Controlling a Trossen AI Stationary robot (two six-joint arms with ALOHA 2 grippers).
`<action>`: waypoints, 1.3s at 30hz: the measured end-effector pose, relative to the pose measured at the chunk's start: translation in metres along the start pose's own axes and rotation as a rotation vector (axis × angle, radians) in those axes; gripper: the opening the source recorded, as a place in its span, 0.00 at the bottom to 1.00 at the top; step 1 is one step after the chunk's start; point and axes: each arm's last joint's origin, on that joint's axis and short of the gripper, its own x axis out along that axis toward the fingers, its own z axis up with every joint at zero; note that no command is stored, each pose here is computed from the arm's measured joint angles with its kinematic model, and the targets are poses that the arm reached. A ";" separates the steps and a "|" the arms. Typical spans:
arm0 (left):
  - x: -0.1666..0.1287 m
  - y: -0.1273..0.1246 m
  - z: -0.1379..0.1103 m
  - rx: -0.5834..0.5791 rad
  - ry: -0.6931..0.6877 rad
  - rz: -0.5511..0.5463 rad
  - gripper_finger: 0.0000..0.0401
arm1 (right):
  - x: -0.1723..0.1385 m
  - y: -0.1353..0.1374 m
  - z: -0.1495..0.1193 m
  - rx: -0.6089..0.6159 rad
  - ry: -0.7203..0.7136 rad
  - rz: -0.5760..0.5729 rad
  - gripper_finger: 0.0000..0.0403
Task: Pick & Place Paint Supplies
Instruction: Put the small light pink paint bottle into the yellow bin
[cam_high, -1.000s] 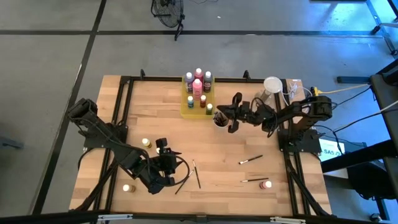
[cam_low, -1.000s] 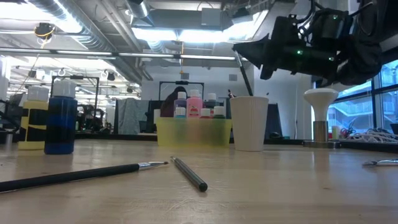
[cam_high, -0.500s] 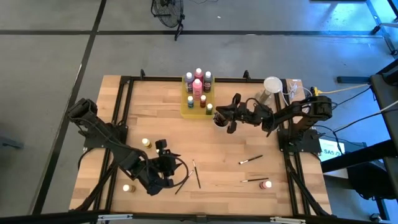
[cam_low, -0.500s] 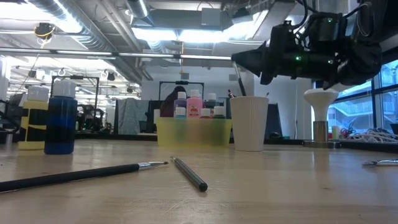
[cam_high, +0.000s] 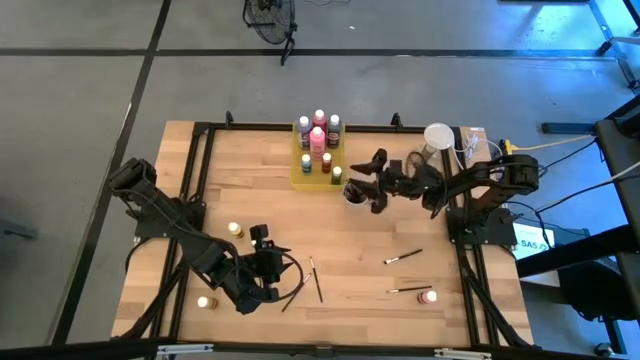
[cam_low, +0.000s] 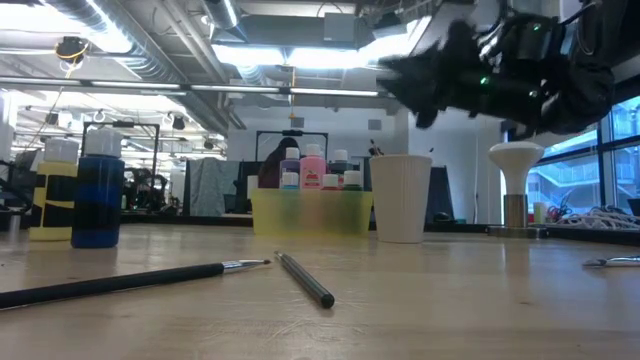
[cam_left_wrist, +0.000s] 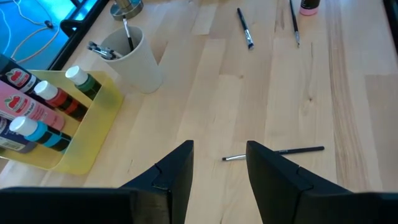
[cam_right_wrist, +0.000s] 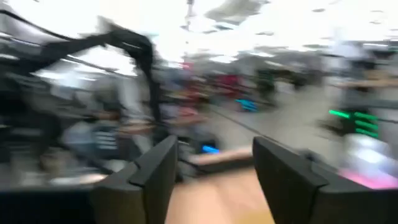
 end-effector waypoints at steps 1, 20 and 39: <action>0.000 0.000 0.000 0.000 0.000 0.000 0.36 | 0.000 0.003 0.004 0.010 -0.017 0.070 0.54; 0.000 -0.001 -0.001 -0.007 0.027 -0.032 0.36 | -0.045 0.076 0.081 -0.060 0.003 0.944 0.53; 0.001 0.000 0.000 0.000 0.023 -0.022 0.36 | -0.083 0.120 0.170 -0.049 0.734 0.345 0.53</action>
